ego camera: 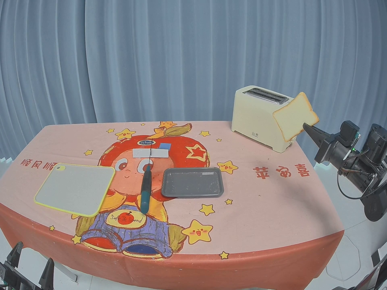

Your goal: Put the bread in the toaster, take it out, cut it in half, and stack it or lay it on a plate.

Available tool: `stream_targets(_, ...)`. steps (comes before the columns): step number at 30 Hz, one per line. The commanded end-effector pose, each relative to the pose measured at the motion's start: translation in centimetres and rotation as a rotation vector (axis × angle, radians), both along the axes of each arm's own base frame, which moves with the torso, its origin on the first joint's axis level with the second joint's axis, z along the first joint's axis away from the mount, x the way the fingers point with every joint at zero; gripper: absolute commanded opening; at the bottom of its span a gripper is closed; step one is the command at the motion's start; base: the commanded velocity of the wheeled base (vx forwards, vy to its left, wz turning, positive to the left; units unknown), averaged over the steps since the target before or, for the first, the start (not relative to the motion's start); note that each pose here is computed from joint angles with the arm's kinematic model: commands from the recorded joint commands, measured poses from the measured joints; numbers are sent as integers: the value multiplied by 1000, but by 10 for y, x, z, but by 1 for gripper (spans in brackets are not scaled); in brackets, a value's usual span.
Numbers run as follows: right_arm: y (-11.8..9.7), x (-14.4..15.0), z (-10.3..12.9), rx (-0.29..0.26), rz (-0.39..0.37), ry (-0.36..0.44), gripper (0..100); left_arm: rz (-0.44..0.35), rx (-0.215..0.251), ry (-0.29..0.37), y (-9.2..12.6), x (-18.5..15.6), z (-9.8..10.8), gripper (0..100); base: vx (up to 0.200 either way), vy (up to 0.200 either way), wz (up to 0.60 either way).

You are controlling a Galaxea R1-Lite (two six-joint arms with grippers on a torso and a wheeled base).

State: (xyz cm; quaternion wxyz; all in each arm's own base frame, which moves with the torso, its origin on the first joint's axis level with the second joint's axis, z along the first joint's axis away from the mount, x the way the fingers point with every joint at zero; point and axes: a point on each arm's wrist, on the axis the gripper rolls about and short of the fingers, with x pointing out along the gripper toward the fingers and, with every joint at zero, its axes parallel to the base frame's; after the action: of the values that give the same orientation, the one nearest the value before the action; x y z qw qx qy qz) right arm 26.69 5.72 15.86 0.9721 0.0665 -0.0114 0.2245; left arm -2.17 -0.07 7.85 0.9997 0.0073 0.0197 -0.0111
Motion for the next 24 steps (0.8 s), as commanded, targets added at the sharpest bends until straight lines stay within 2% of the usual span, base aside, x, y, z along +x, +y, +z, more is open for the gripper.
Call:
stream_targets(1,-2,0,1,0,-8,-3,0,0,0,10,0,1,-2,100,0,0,0)
stream_targets(7,-13,1,-2,-19,-5,-2,0,0,0,10,0,1,-2,100,0,0,0)
stream_targets(13,-27,-2,-2,-49,2,-45,0,0,0,10,0,1,-2,100,0,0,0)
stream_targets(15,-38,0,0,-67,16,-95,0,0,0,10,0,1,-2,100,0,0,0)
stream_targets(19,-45,5,5,-129,49,-139,0,0,0,10,0,1,-2,100,0,0,0)
stream_targets(24,-46,11,6,-180,52,-138,0,0,0,10,0,1,-2,100,0,0,0)
